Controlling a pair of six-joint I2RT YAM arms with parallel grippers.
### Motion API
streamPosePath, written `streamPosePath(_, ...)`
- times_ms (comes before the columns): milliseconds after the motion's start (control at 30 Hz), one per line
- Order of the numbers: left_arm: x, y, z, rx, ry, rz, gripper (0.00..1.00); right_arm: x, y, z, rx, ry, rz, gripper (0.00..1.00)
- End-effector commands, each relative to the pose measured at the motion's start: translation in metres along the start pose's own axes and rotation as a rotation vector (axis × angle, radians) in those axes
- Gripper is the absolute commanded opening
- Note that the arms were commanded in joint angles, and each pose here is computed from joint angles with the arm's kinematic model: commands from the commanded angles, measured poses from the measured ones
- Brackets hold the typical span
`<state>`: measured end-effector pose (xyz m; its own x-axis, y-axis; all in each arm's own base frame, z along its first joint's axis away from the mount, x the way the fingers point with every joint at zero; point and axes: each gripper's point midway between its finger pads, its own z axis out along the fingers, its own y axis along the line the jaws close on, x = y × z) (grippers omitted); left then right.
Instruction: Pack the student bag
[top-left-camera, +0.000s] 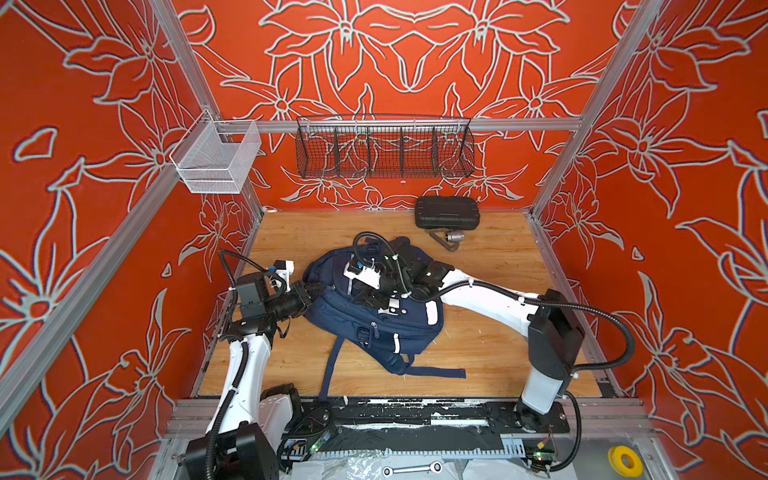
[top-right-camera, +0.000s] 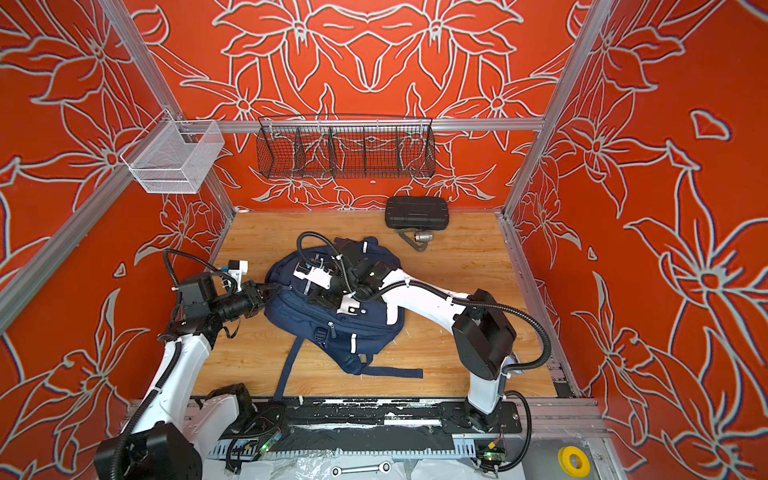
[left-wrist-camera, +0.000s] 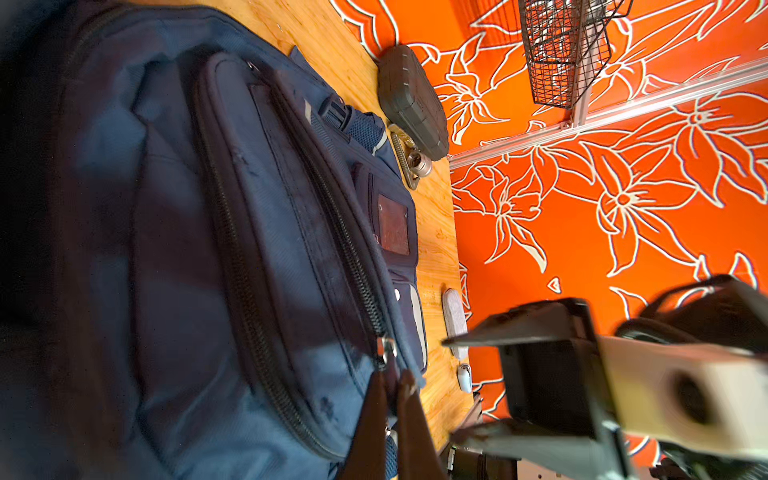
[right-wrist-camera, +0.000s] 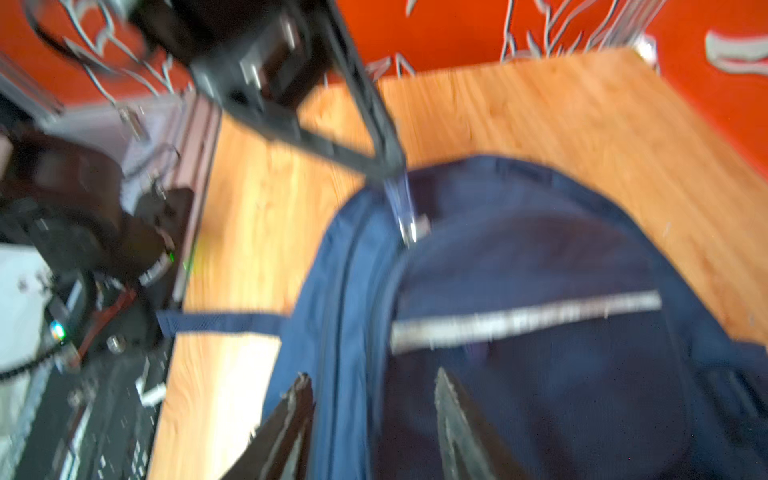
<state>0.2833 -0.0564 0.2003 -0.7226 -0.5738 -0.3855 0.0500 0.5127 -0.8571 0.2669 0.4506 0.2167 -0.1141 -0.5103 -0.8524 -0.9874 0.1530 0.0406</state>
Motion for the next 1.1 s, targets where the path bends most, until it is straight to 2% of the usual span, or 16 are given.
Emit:
streamPosePath(0,-0.005,-0.018,-0.002,0.047,-0.014,0.068,0.00,0.006,-0.004,0.015,0.007,0.031,0.067,0.49)
streamPosePath(133,-0.007,-0.020,-0.001,0.048,-0.009,0.072,0.00,0.014,0.000,0.035,-0.009,0.076,0.094,0.45)
streamPosePath(267,-0.009,-0.021,-0.001,0.041,-0.003,0.072,0.00,0.022,-0.003,0.044,-0.004,0.142,0.168,0.33)
streamPosePath(333,-0.010,-0.021,0.000,0.037,-0.001,0.067,0.00,0.028,-0.004,0.047,0.003,0.182,0.192,0.24)
streamPosePath(433,-0.014,-0.020,0.001,0.015,0.005,0.061,0.00,0.033,-0.006,0.047,0.019,0.217,0.203,0.00)
streamPosePath(567,-0.022,-0.007,0.006,-0.044,0.027,0.046,0.00,0.036,-0.001,0.038,0.035,0.197,0.157,0.00)
streamPosePath(767,-0.046,0.009,0.015,-0.098,0.069,0.033,0.00,0.060,0.020,0.026,-0.004,0.212,0.076,0.00)
streamPosePath(1067,-0.077,0.024,0.033,-0.099,0.084,0.045,0.00,0.075,0.082,0.009,-0.222,0.166,-0.128,0.00)
